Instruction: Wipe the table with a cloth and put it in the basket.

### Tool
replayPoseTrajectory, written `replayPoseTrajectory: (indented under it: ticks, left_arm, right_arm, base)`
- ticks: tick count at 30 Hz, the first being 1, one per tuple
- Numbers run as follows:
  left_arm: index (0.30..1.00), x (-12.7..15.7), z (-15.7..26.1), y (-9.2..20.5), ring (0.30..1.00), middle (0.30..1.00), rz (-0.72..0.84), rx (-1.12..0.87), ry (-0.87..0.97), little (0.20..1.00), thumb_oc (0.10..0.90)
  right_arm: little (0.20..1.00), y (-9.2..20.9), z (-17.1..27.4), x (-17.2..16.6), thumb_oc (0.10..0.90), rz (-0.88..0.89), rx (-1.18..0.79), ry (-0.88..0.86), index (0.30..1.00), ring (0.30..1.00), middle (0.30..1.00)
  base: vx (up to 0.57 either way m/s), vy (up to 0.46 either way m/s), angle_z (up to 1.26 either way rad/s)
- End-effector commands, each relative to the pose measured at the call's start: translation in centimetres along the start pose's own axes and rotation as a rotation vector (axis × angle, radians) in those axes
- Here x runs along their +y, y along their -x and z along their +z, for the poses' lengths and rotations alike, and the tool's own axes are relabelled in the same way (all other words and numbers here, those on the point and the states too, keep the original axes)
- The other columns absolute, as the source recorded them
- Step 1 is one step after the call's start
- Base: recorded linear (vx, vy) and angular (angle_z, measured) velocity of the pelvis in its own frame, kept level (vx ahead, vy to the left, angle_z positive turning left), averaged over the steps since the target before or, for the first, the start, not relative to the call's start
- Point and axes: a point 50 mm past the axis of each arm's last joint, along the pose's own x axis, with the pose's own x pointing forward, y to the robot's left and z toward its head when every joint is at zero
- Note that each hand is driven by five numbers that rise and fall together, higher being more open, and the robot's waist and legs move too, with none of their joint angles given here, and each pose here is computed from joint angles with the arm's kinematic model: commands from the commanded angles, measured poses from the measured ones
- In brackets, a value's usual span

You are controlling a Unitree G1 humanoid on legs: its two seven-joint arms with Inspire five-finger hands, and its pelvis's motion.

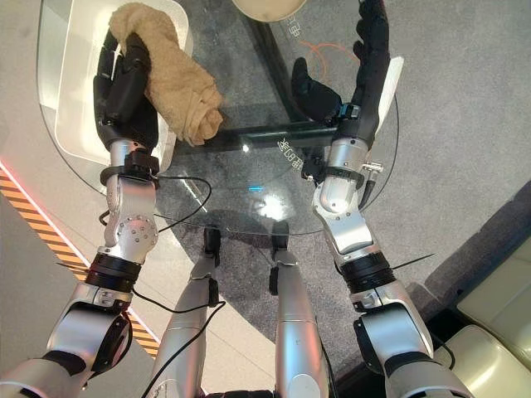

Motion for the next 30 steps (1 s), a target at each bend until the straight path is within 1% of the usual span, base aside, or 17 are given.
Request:
replayPoseTrajectory:
  ticks: [1, 10, 17, 25, 30]
  left_arm:
    - [0.300, -4.6, 6.9, -2.7, 0.300, 0.300, -0.194, -0.367, -0.021, 0.200, 0.100]
    - [0.300, -3.5, 8.5, -3.6, 0.300, 0.300, -0.116, -0.458, -0.120, 0.200, 0.100]
    - [0.300, -3.3, 10.0, -4.8, 0.300, 0.300, -0.039, -0.508, -0.184, 0.200, 0.100]
    - [0.300, -2.4, 11.5, -6.1, 0.300, 0.300, 0.046, -0.528, -0.286, 0.200, 0.100]
    - [0.300, -2.1, 12.7, -7.1, 0.300, 0.300, 0.097, -0.544, -0.403, 0.200, 0.100]
  right_arm:
    - [0.900, -2.4, 3.5, -2.2, 0.800, -0.158, -0.166, -0.097, 0.900, 0.900, 0.900]
    - [0.900, -2.4, -1.8, -5.8, 0.800, -0.352, 0.044, 0.016, 0.900, 0.900, 0.900]
    - [0.900, -1.5, -5.6, -9.1, 0.800, -0.499, 0.186, 0.097, 0.900, 0.900, 0.900]
    - [0.900, 0.0, -8.7, -12.9, 0.800, -0.593, 0.322, 0.194, 0.900, 0.900, 0.900]
    - [0.900, 1.7, -10.6, -15.9, 0.800, -0.669, 0.434, 0.235, 0.900, 0.900, 0.900]
  base:
    - [0.00, 0.000, 0.00]
    - [0.00, 0.001, 0.00]
    - [0.00, -0.003, -0.02]
    - [0.00, 0.000, 0.00]
    - [0.00, 0.000, 0.00]
